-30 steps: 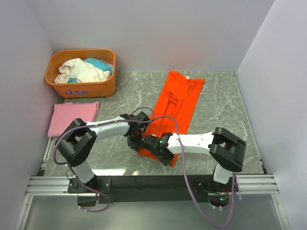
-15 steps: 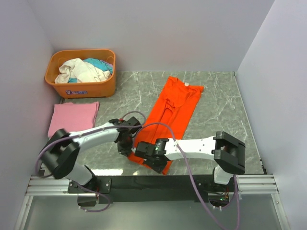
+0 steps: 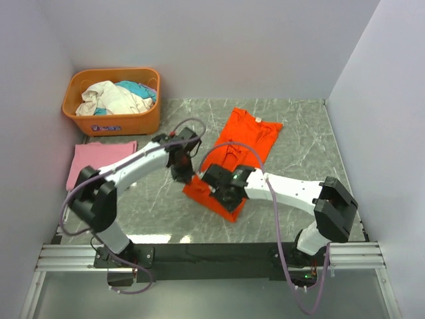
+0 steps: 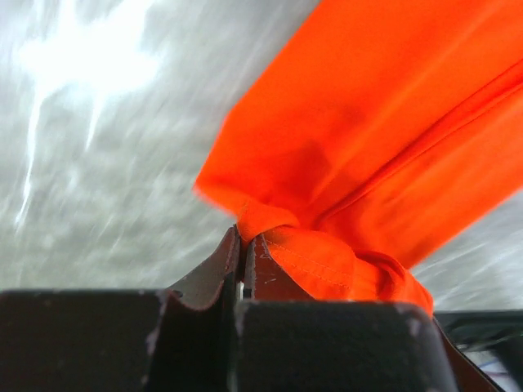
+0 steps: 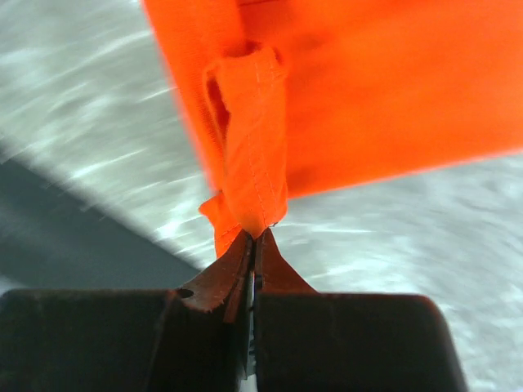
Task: Fold and stack the t-shirts
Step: Fold the T-shirt at the center of the board.
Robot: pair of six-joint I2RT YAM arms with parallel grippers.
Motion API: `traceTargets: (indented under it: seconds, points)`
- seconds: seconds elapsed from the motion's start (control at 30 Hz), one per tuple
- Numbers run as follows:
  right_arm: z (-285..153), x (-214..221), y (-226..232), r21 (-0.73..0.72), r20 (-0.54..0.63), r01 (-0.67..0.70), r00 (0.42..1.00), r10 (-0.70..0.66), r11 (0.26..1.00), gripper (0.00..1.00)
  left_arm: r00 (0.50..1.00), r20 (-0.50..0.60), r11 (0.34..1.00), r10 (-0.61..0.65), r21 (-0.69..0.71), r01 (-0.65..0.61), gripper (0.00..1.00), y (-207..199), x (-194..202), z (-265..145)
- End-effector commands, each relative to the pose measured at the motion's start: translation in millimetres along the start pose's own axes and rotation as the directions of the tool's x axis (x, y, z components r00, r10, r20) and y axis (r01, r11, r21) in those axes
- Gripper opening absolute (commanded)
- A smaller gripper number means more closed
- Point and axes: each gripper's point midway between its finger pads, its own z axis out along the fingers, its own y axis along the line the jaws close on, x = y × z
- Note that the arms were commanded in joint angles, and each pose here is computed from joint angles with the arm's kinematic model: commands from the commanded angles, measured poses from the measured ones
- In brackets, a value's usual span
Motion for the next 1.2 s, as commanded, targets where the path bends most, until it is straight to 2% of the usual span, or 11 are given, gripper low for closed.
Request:
traceTargets:
  seconds: [0.0,0.17,0.2,0.43,0.67,0.97,1.17]
  points:
    - [-17,-13,-61,0.188,0.052,-0.063,0.997,0.054,0.980,0.00,0.996,0.084,0.997,0.028,0.067,-0.034,0.01,-33,-54,-9]
    - [-18,-25,-107,0.337,0.076,-0.113,0.993,0.093,0.935,0.00,0.997,0.080,0.993,0.019,0.112,-0.028,0.01,-63,-91,14]
    - [-18,-26,-117,0.383,0.073,-0.121,0.992,0.100,0.916,0.00,0.994,0.112,0.990,0.014,0.141,-0.030,0.01,-73,-105,11]
    - [-18,-46,-151,0.492,0.111,-0.153,0.988,0.112,0.857,0.00,0.984,0.178,0.979,-0.003,0.203,-0.033,0.01,-100,-137,24]
    - [-13,-52,-181,0.596,0.092,-0.141,0.990,0.107,0.791,0.00,0.977,0.211,0.975,-0.024,0.221,-0.024,0.01,-109,-151,38]
    - [0,-57,-203,0.641,0.109,-0.176,0.984,0.138,0.747,0.00,0.975,0.218,0.973,-0.033,0.228,-0.018,0.01,-113,-156,54]
    - [5,-60,-213,0.669,0.106,-0.154,0.988,0.112,0.727,0.00,0.968,0.247,0.977,-0.035,0.212,-0.018,0.01,-110,-161,61]
